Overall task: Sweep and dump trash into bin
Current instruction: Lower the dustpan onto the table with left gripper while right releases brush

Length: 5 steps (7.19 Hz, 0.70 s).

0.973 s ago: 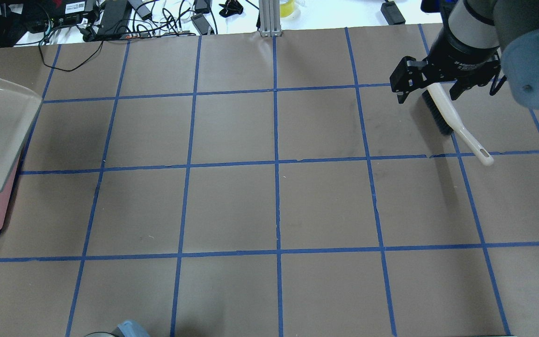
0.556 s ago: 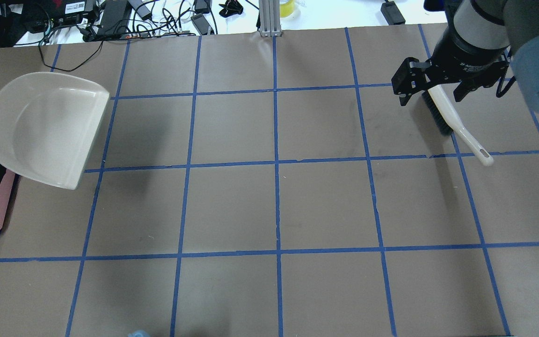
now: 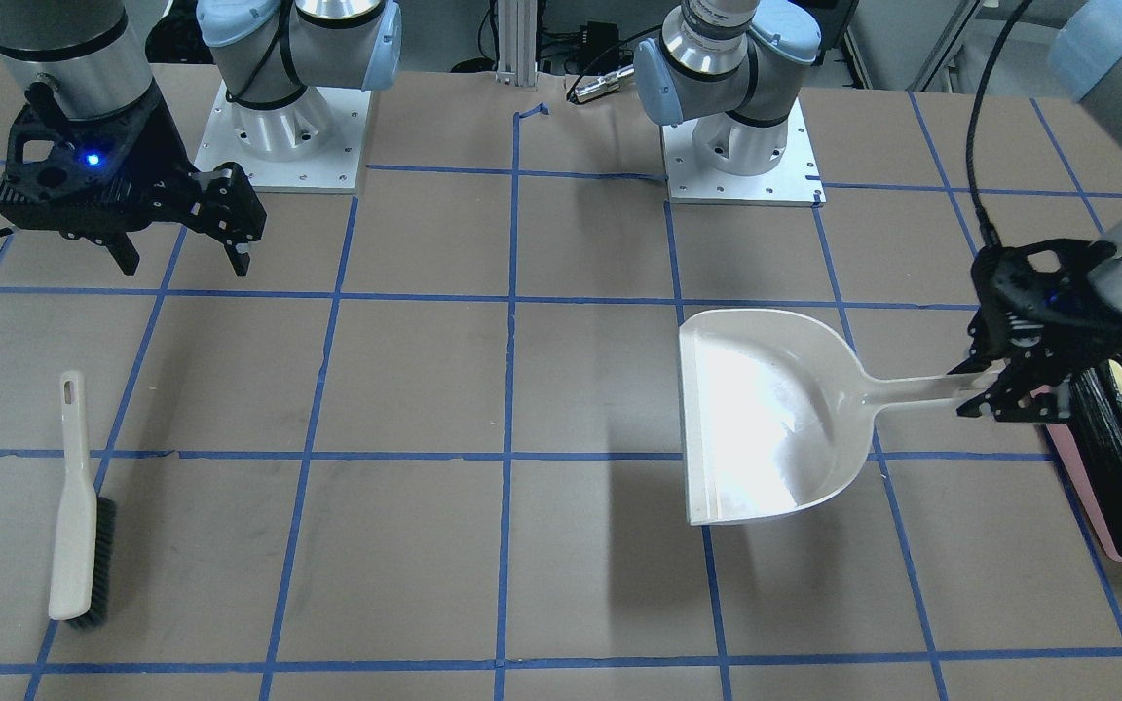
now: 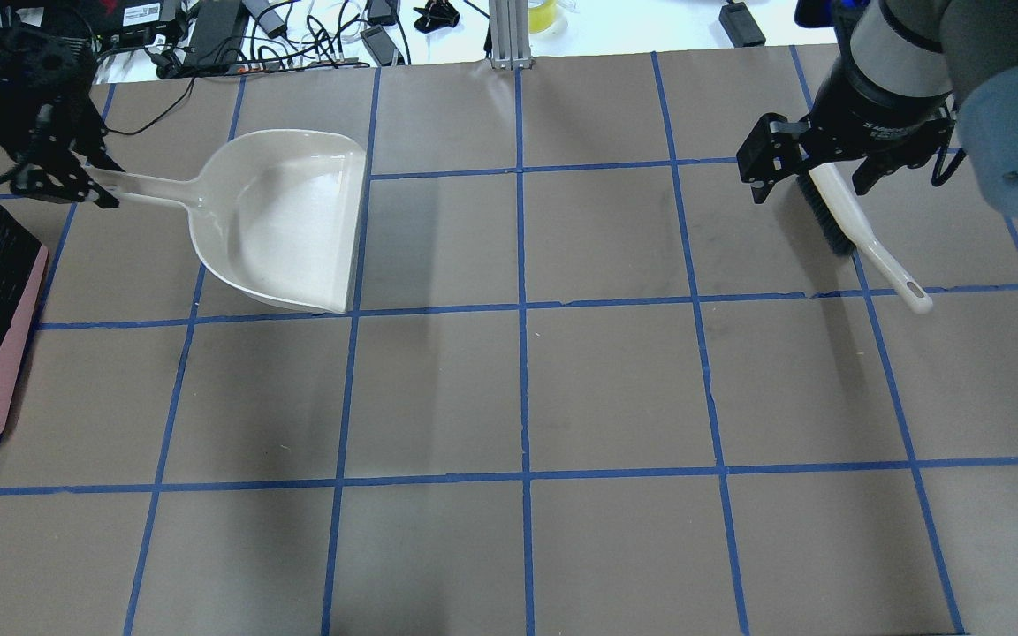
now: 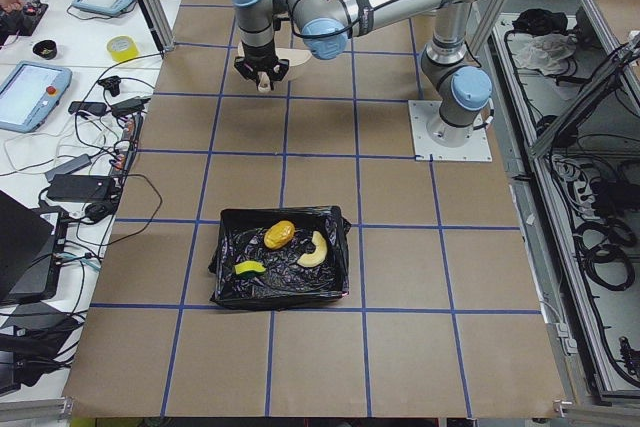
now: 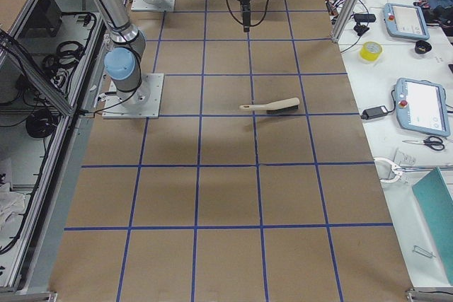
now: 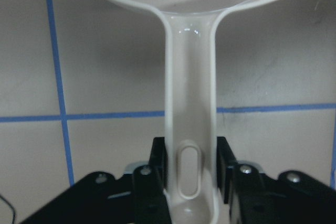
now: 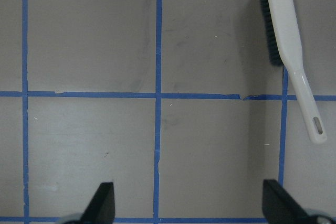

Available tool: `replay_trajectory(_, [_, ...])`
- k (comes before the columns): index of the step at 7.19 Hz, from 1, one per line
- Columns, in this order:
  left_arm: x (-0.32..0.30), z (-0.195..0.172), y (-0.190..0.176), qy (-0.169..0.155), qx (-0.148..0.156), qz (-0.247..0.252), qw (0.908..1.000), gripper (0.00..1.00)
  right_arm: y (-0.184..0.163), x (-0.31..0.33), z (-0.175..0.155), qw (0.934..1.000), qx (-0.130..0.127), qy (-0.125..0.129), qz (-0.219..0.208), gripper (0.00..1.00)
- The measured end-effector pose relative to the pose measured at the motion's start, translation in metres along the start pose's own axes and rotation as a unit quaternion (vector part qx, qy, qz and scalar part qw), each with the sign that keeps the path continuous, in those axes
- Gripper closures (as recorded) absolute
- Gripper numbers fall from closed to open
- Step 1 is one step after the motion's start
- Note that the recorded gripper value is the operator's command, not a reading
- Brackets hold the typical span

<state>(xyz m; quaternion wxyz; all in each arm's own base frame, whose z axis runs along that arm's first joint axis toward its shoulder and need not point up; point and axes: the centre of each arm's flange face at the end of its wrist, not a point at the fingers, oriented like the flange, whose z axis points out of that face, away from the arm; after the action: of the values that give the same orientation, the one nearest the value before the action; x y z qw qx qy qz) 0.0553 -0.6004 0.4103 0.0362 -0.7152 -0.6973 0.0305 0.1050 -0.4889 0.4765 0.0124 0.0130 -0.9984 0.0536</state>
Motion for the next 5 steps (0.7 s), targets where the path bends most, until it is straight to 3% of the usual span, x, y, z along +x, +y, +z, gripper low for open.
replay_trajectory(1, [-0.023,0.029,-0.013,0.004,-0.002,0.001,1.0,1.0,0.0,0.0,0.003,1.0,-0.003,0.0,-0.001,0.0])
replay_trajectory(5, [-0.098,0.111,-0.005,0.024,0.007,0.0,0.9997,1.0,0.004,0.0,0.017,0.9999,-0.016,0.001,0.003,0.0])
